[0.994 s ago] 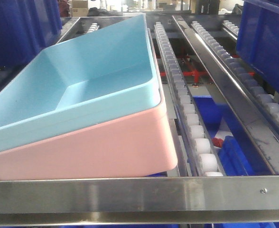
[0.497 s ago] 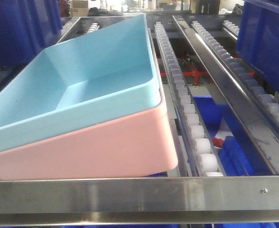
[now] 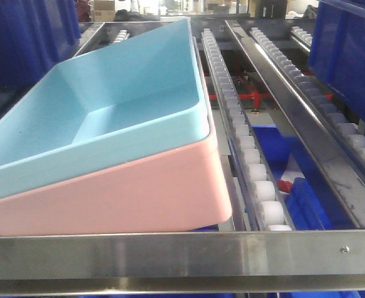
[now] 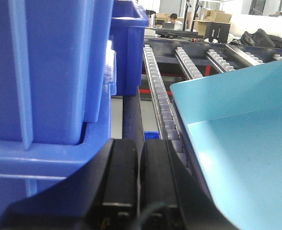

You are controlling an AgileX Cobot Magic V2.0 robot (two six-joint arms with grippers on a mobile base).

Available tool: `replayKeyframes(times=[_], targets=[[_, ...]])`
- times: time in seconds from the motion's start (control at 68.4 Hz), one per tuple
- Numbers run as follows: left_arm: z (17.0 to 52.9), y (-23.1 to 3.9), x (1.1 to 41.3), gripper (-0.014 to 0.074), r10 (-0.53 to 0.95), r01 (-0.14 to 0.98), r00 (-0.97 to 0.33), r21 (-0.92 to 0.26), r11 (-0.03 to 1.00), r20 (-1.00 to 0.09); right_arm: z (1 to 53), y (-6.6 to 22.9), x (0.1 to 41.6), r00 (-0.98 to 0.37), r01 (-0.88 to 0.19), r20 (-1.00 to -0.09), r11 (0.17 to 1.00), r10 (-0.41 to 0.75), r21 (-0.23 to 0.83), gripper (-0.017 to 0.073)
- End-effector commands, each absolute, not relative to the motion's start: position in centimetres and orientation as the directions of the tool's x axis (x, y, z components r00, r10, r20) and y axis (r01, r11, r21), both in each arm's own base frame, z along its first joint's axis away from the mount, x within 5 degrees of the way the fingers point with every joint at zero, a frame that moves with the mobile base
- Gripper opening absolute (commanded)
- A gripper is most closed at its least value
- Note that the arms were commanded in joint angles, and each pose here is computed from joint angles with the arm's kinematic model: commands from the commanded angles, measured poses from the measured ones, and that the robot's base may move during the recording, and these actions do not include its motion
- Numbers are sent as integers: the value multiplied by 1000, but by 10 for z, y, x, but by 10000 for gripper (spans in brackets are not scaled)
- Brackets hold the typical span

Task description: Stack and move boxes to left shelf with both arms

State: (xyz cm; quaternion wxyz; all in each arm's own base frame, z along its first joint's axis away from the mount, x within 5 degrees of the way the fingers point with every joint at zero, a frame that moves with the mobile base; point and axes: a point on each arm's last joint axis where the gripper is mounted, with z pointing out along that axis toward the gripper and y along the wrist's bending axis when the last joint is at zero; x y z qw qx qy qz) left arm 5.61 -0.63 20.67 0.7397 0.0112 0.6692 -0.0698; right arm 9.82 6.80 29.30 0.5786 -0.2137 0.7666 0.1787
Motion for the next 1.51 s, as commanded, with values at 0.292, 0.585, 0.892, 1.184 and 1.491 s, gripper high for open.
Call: replayKeyframes(times=[0.292,0.585,0.892,1.184,1.491], targets=[[206,-6,55,8,-97,123,168,-77,989,-981,309,71,98,-147,-565,-985,825,-95,5,55],[206,-6,55,8,-97,123,168,-77,989,-981,306,71,97,-179,-563,-981,826,-73,42,55],[206,-6,55,8,-97,123,168,-77,989,-981,284,43,108,-197,-354,-980,932,2,73,55],[206,-6,55,8,-97,123,168,-77,989,-981,239,2,70,25,-33,-997,997,76,75,55],[206,-6,55,8,-97,123,168,-77,989,-981,211,-3,54,108,49,-992,996,68,73,55]])
